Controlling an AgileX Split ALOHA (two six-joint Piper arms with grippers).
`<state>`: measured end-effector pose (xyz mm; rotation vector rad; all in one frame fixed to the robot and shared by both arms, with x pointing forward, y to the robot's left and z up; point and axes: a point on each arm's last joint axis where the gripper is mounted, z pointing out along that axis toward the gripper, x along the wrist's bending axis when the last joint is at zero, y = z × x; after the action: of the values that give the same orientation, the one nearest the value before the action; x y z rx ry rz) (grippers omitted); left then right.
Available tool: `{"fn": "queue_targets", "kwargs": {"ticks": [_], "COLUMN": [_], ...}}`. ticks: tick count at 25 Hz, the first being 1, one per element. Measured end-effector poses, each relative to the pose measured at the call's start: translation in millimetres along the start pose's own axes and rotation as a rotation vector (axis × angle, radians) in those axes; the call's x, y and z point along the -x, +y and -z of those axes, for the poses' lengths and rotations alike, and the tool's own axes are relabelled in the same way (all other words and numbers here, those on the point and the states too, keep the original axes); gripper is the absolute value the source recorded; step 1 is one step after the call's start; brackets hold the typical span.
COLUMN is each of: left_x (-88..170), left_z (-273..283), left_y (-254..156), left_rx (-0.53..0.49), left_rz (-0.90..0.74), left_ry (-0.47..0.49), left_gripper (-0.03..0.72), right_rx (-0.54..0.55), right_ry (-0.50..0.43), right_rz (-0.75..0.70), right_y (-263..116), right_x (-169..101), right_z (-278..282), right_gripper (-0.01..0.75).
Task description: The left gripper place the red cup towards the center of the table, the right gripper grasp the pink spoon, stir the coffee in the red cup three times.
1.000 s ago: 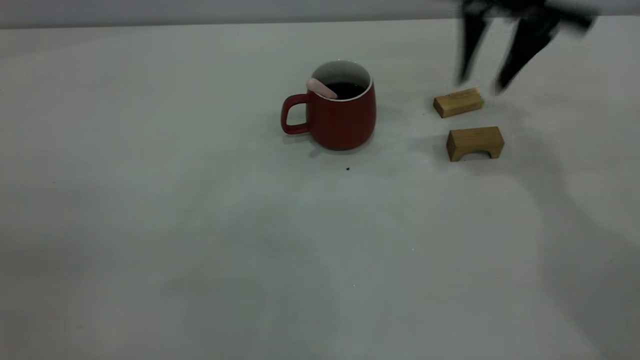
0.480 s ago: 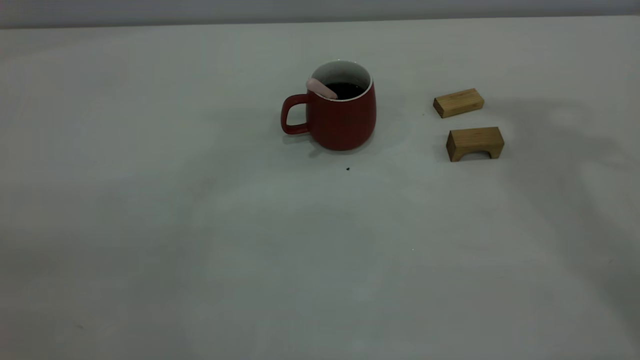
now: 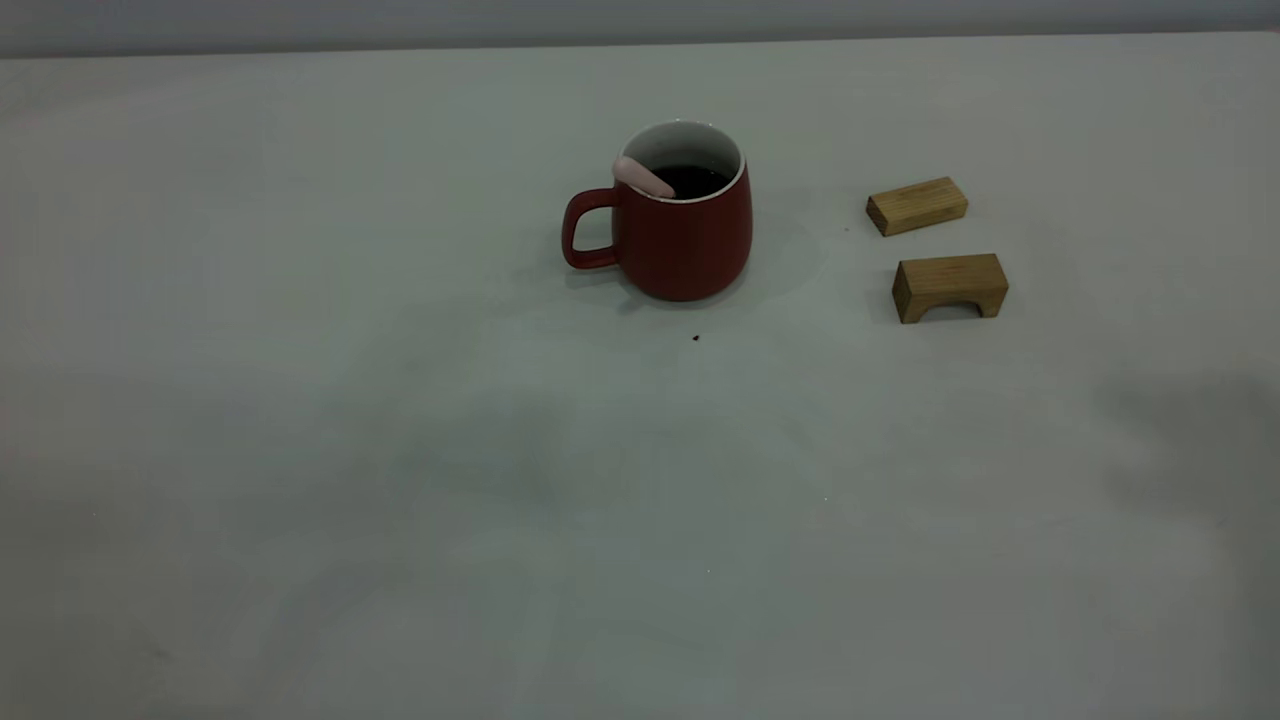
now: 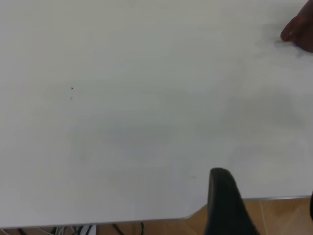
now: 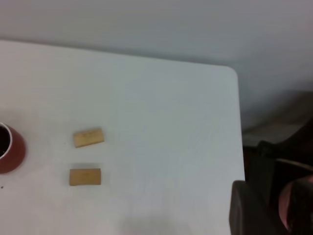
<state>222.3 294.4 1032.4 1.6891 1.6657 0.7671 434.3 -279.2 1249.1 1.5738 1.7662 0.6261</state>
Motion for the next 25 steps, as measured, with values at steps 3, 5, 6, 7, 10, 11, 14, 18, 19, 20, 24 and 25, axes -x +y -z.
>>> {"fn": "queue_targets", "kwargs": {"ticks": [3, 5, 6, 7, 10, 11, 14, 18, 19, 20, 24, 25], "left_x": [0.0, 0.0, 0.0, 0.0, 0.0, 0.0, 0.0, 0.0, 0.0, 0.0, 0.0, 0.0], "left_z": [0.0, 0.0, 0.0, 0.0, 0.0, 0.0, 0.0, 0.0, 0.0, 0.0, 0.0, 0.0], "left_y": [0.0, 0.0, 0.0, 0.0, 0.0, 0.0, 0.0, 0.0, 0.0, 0.1, 0.1, 0.1], "left_rx": [0.000, 0.000, 0.000, 0.000, 0.000, 0.000, 0.000, 0.000, 0.000, 0.001, 0.001, 0.001], "left_rz": [0.000, 0.000, 0.000, 0.000, 0.000, 0.000, 0.000, 0.000, 0.000, 0.000, 0.000, 0.000], "left_ry": [0.000, 0.000, 0.000, 0.000, 0.000, 0.000, 0.000, 0.000, 0.000, 0.000, 0.000, 0.000], "left_gripper": [0.482, 0.482, 0.482, 0.482, 0.482, 0.482, 0.482, 0.482, 0.482, 0.482, 0.482, 0.482], "right_rx": [0.038, 0.069, 0.081, 0.081, 0.111, 0.123, 0.112, 0.144, 0.161, 0.181, 0.213, 0.201], "right_ry": [0.019, 0.023, 0.025, 0.025, 0.001, -0.011, -0.028, 0.014, 0.029, 0.043, 0.070, 0.073], "right_rz": [-0.013, -0.013, -0.012, -0.013, -0.046, -0.060, -0.083, -0.107, -0.115, -0.119, -0.130, -0.129], "right_y": [-34.5, -64.1, -81.3, -97.7, -152.2, -169.2, -214.4, -248.8, -254.5, -260.0, -277.7, -280.0], "right_x": [5.1, 9.0, 10.3, 10.9, 13.7, 13.7, 8.2, -2.4, -4.9, -7.2, -13.7, -14.8], "right_z": [29.6, 48.3, 55.7, 58.5, 70.0, 72.0, 60.5, 44.7, 42.3, 39.0, 26.9, 22.6], "right_gripper": [0.233, 0.235, 0.236, 0.236, 0.236, 0.236, 0.236, 0.236, 0.236, 0.236, 0.236, 0.236]}}
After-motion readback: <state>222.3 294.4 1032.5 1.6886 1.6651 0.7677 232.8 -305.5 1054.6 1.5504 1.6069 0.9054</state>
